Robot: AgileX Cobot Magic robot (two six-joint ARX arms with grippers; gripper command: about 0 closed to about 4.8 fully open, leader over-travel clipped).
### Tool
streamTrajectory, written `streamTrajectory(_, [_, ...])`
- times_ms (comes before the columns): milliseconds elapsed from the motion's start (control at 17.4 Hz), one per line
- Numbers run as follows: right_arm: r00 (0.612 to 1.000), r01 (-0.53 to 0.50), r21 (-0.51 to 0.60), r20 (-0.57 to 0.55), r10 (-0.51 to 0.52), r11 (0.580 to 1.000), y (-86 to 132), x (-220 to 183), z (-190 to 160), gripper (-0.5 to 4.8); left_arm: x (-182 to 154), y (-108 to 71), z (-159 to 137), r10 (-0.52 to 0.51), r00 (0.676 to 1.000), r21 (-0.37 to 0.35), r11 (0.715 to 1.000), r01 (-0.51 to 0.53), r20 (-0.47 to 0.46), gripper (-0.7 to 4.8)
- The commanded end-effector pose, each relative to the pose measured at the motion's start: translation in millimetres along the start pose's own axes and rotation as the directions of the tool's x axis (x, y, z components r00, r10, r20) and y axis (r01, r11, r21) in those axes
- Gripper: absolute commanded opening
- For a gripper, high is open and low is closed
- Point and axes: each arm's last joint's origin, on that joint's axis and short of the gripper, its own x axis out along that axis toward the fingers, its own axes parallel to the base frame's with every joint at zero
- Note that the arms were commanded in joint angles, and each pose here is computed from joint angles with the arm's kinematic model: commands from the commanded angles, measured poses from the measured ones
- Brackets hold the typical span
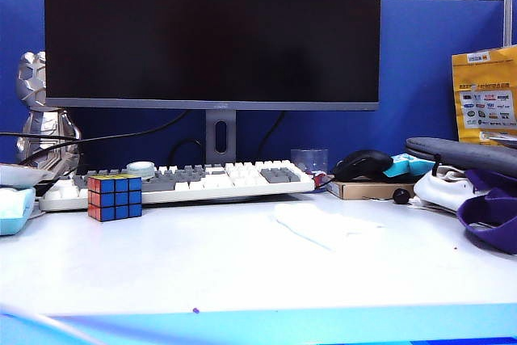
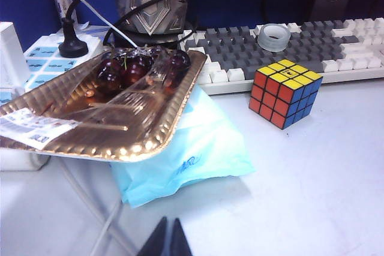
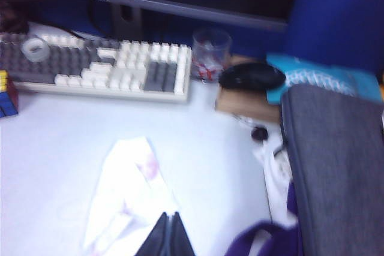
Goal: Use the wet wipes on the table to wipe the cherry juice off the table, then put the wipes back on the table.
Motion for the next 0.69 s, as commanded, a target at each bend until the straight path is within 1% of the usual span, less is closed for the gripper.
streamTrajectory(57, [1.000, 0.008, 0.027, 0.010, -0.008, 1.000, -1, -3, -14, -0.05, 0, -0.1, -1, -0.005, 1.000, -0.004, 1.000, 0.005, -0.008, -0.02])
streamTrajectory(115, [1.000, 0.013, 0.029, 0.013, -0.014, 0.999, -1, -4, -19, -0.05, 0, -0.1, -1, -0.005, 1.000, -0.004, 1.000, 0.005, -0.008, -0.02])
streamTrajectory(402, [0.997, 0.056, 0.111, 0.043, -0.061, 0.992, -9, -10, -53, -0.05, 0, -0.1, -1, -0.005, 1.000, -0.004, 1.000, 0.005, -0.008, -0.02])
streamTrajectory(574, [0.988, 0.103, 0.214, 0.092, -0.125, 0.971, -17, -18, -73, -0.05, 0, -0.1, -1, -0.005, 1.000, -0.004, 1.000, 0.005, -0.008, -0.02])
streamTrajectory(688, [0.980, 0.118, 0.231, 0.133, -0.152, 0.966, -19, -27, -80, -0.05, 0, -0.1, -1, -0.005, 1.000, -0.004, 1.000, 0.005, -0.008, -0.02])
